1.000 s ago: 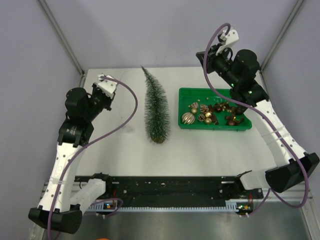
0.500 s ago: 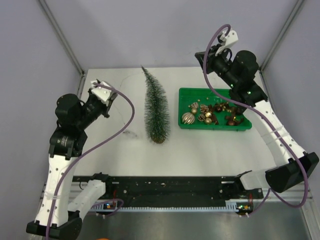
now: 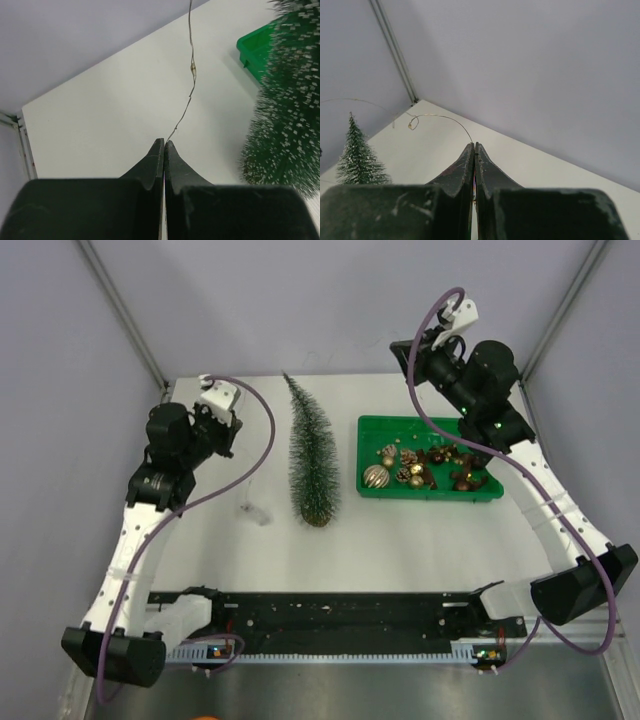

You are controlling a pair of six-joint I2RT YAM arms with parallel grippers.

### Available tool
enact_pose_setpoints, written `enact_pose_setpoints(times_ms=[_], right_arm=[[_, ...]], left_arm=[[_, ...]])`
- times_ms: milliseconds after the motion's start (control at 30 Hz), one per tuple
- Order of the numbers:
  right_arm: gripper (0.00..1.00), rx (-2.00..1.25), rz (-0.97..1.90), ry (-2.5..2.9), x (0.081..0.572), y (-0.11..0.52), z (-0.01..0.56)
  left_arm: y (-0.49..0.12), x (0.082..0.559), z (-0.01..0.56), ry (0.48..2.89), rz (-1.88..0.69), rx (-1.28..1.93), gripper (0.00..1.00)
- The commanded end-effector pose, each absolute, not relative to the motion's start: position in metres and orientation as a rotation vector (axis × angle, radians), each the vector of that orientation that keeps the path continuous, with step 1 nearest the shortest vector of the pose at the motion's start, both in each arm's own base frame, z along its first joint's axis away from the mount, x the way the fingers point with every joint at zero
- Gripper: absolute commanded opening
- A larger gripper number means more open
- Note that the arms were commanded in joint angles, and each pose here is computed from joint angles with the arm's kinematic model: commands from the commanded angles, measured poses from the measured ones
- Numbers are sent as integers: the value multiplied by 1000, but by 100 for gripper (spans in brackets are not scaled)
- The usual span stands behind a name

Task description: Decorate the small christmas tree

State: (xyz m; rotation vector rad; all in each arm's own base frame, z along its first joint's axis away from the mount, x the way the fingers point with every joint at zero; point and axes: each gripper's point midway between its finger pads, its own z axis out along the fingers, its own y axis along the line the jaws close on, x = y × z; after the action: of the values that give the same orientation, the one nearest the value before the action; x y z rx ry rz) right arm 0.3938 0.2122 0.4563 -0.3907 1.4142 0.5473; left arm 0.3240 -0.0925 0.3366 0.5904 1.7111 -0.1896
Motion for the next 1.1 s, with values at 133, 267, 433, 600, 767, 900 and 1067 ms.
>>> enact_pose_setpoints(times_ms=[133,267,433,600,767,900,1067], right_arm=[[0,-371,549,1357,402,214,466],[0,-369,549,1358,408,215,464],[0,-370,562,1362,414,220,461],[0,-369,569,1368,422,225,458],[0,-355,568,1416,439,229,444],[0,-347,550,1475,454,233,429],[0,-336,508,1543,471,232,402]], left_arm=[[-93,381,322,1756,-191,471,0],[-95,398,319,1764,-194,460,0],[-100,411,325,1748,-219,441,0],[-102,421,320,1762,-226,444,0],[-105,430,310,1798,-236,460,1],[-110,436,298,1832,-257,483,13],[-119,437,290,1844,-314,506,33]])
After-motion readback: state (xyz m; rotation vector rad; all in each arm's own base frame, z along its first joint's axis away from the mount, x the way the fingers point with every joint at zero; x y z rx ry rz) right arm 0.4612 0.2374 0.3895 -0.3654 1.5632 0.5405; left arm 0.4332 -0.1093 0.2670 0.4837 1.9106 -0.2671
